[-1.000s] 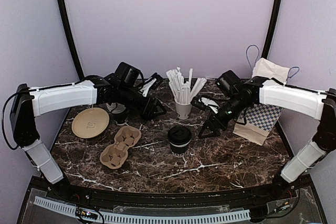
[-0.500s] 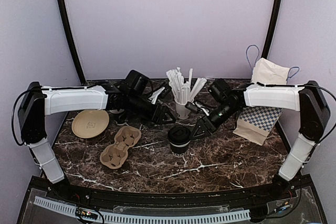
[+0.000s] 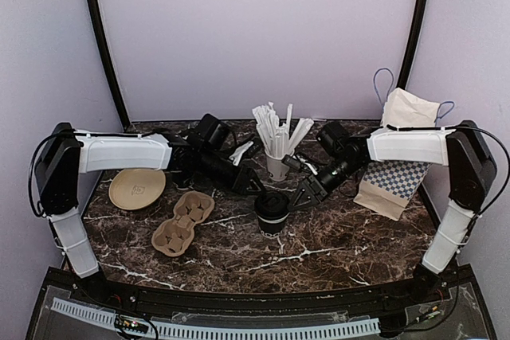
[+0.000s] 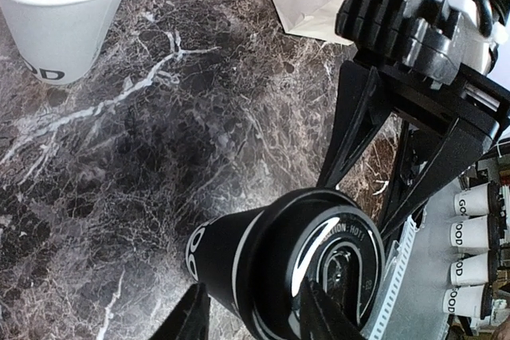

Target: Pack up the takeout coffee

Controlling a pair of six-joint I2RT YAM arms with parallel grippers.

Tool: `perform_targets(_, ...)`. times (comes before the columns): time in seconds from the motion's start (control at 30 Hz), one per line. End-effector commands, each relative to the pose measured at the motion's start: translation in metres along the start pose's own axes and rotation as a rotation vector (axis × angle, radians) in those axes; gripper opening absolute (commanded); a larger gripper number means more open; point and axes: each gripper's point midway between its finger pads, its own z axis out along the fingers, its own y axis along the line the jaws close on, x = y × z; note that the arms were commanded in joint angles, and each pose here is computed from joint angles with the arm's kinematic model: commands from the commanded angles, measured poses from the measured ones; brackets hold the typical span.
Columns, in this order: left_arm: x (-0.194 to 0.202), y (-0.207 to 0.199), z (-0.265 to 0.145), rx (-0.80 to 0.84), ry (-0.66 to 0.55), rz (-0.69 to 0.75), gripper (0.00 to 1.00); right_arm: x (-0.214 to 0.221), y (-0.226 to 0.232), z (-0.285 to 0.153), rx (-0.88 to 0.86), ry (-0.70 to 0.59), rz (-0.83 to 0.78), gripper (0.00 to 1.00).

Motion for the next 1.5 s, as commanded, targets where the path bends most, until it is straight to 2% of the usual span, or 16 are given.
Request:
perform_targets(0.0,0.01,-0.002,0.005,0.026,0.029,-0.003,0.39,-0.011,0.0,0.0,-0.033,-0.018,0.001,0.44)
perform_targets(0.27,0.023,0.005,0.014,0.017,0.079,-0.019,0.27,-0.005,-0.009,0.01,-0.073,0.009,0.061,0.43)
perform_targets(0.37,0.031,0.011,0.016,-0.002,0.102,-0.027,0.25,-0.004,-0.015,0.011,-0.063,0.013,0.094,0.42)
perform_targets(0.47,0.035,0.012,0.019,0.005,0.115,-0.031,0.27,-0.001,-0.015,0.01,-0.069,0.031,0.116,0.4)
perform_targets(0.57,0.04,0.012,0.023,0.011,0.127,-0.031,0.33,0.003,-0.02,0.012,-0.049,0.041,0.138,0.33)
perform_targets(0.7,0.041,0.01,0.027,0.032,0.126,-0.034,0.4,0.013,-0.033,0.018,-0.007,0.073,0.18,0.29)
perform_targets(0.87,0.049,0.013,0.033,0.035,0.153,-0.053,0.39,0.023,-0.046,0.026,0.007,0.114,0.22,0.25)
perform_targets(1.0,0.057,0.015,0.033,0.029,0.168,-0.06,0.34,0.022,-0.047,0.03,-0.007,0.115,0.218,0.25)
perform_targets(1.17,0.053,0.014,0.027,0.01,0.149,-0.043,0.33,0.002,-0.018,0.018,-0.116,0.067,0.143,0.31)
perform_targets(1.33,0.021,-0.005,0.01,0.019,0.047,0.022,0.5,-0.011,0.004,0.003,-0.165,0.034,0.074,0.44)
perform_targets(1.47,-0.005,-0.015,-0.005,-0.006,-0.026,0.073,0.56,-0.013,0.008,-0.006,-0.13,0.017,0.034,0.52)
